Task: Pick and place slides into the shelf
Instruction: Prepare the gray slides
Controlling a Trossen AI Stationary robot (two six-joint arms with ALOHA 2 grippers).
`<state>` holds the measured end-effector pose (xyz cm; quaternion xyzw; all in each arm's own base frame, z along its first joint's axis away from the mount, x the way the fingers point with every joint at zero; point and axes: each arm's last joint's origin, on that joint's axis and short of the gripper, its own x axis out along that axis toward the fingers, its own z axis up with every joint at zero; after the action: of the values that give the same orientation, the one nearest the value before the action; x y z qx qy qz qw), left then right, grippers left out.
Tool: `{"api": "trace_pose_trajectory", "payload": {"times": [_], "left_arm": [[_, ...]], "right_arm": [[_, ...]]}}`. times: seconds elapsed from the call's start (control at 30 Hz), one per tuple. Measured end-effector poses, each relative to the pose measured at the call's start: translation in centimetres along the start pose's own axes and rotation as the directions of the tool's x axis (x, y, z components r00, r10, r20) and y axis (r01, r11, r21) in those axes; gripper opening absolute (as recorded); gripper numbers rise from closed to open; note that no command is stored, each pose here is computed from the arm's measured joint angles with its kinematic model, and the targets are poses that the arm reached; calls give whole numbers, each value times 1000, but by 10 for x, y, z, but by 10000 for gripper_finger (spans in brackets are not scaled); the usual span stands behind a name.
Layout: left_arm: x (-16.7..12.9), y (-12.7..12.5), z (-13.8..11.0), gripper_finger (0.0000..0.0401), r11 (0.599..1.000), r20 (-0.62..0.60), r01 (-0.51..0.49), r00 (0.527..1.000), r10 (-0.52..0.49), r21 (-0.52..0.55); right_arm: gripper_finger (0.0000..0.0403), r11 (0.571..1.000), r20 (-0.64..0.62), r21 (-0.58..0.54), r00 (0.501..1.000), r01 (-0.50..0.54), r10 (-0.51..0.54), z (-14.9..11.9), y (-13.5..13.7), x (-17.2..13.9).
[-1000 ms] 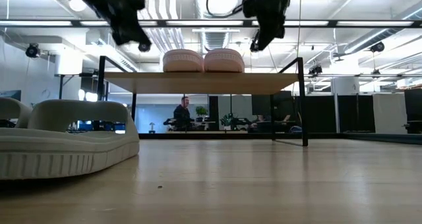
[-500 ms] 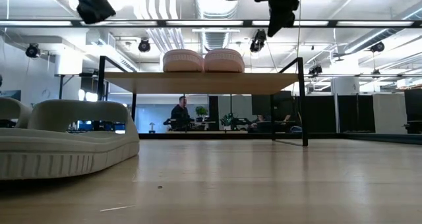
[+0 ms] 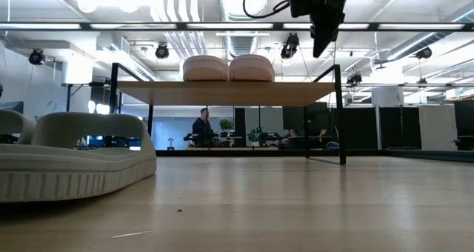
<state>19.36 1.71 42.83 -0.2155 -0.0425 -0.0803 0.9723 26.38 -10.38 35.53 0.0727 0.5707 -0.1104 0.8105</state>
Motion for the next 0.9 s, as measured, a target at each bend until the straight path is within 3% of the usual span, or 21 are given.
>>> {"api": "trace_pose_trajectory", "payload": {"times": [0.13, 0.3, 0.43, 0.5, 0.63, 0.73, 0.83, 0.9], "left_arm": [[8, 4, -1, 26, 992, -87, -85, 993, 77, -90], [12, 0, -4, 104, 967, -369, -254, 902, 225, -31], [15, -17, -3, 143, 934, -513, -300, 780, 358, 196], [16, -30, -8, 146, 879, -545, -339, 692, 474, 334], [18, -51, -23, 147, 732, -531, -365, 514, 673, 575], [20, -66, -42, 147, 670, -530, -375, 416, 739, 641], [21, -77, -66, 147, 645, -567, -396, 309, 764, 654], [27, -87, -85, 147, 653, -589, -412, 289, 755, 636]], "right_arm": [[38, 1000, 50, 5, 999, 13, -14, -6, 1, -14], [50, 996, 104, 28, 991, 87, -89, -16, 0, -33], [65, 987, 136, 47, 978, 152, -158, -23, 0, -45], [73, 983, 146, 53, 972, 177, -183, -26, -1, -50], [85, 981, 164, 57, 967, 186, -193, -29, 0, -55], [92, 978, 166, 52, 964, 201, -207, -30, -1, -56], [100, 978, 170, 29, 963, 208, -210, -30, -1, -57], [105, 977, 179, 9, 961, 213, -211, -29, -1, -57]]}}
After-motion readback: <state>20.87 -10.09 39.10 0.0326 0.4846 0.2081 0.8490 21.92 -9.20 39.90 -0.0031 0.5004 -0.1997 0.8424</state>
